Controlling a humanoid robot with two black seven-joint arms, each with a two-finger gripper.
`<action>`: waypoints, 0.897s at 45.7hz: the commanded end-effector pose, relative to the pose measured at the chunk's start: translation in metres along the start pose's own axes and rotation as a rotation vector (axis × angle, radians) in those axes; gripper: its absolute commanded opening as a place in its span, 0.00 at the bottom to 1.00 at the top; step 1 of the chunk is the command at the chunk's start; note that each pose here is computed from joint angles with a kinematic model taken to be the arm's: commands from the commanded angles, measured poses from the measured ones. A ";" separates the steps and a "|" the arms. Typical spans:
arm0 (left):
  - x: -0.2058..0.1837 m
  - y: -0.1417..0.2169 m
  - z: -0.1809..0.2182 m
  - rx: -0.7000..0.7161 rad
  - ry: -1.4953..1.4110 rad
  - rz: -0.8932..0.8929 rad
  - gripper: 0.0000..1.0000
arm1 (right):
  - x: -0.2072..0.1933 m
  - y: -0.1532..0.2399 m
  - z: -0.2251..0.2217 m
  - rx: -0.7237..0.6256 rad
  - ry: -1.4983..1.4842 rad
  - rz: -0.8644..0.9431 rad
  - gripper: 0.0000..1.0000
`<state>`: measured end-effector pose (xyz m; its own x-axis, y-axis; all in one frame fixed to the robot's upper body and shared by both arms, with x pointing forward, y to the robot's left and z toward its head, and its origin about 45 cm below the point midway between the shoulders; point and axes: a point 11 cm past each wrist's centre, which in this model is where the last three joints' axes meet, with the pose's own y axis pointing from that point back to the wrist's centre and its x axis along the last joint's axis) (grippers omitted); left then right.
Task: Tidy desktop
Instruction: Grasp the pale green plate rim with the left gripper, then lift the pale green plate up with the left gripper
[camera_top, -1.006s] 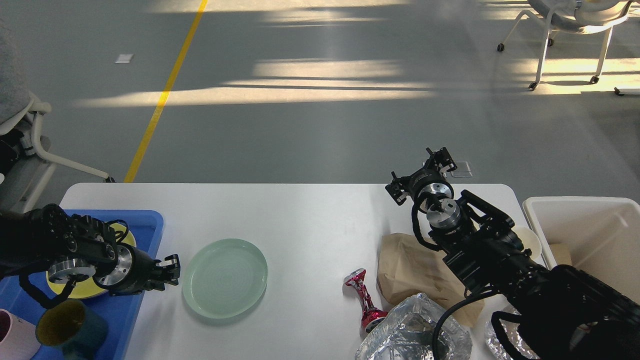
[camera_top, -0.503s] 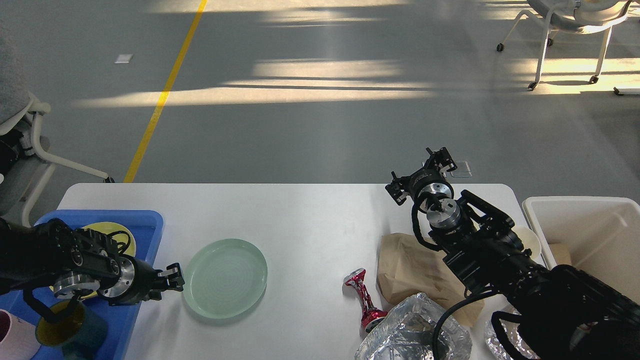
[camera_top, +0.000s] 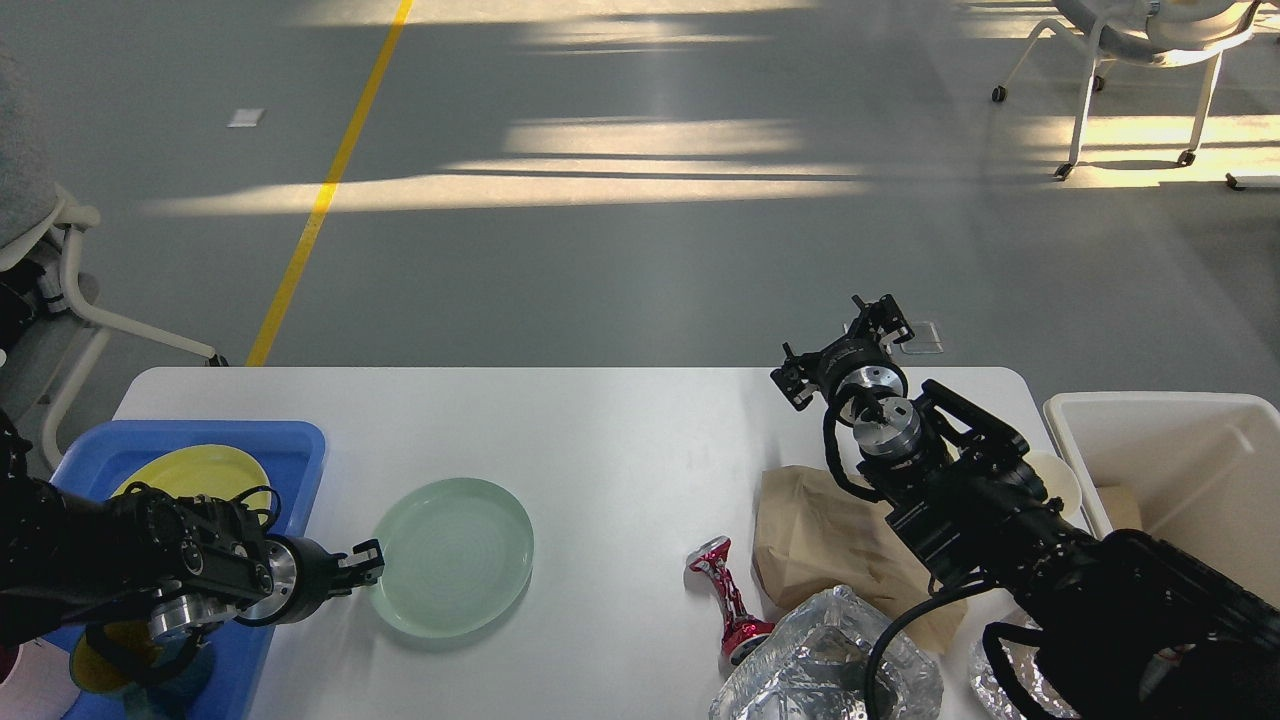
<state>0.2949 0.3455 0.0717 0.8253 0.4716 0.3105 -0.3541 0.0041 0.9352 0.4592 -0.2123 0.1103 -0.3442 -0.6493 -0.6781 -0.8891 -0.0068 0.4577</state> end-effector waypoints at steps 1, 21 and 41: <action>-0.002 -0.001 0.002 0.001 -0.005 -0.010 0.09 | 0.000 0.000 0.000 0.000 0.000 0.000 1.00; -0.004 0.000 0.007 0.001 -0.013 -0.017 0.00 | 0.000 0.000 0.000 0.000 0.000 0.001 1.00; 0.035 0.044 0.029 -0.030 0.011 -0.177 0.00 | 0.000 0.000 0.000 0.000 0.000 0.000 1.00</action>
<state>0.3108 0.3382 0.1030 0.8569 0.4636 0.2254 -0.2785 0.0486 0.9592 0.4592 -0.2123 0.1103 -0.3446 -0.6494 -0.6778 -0.8889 -0.0064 0.4581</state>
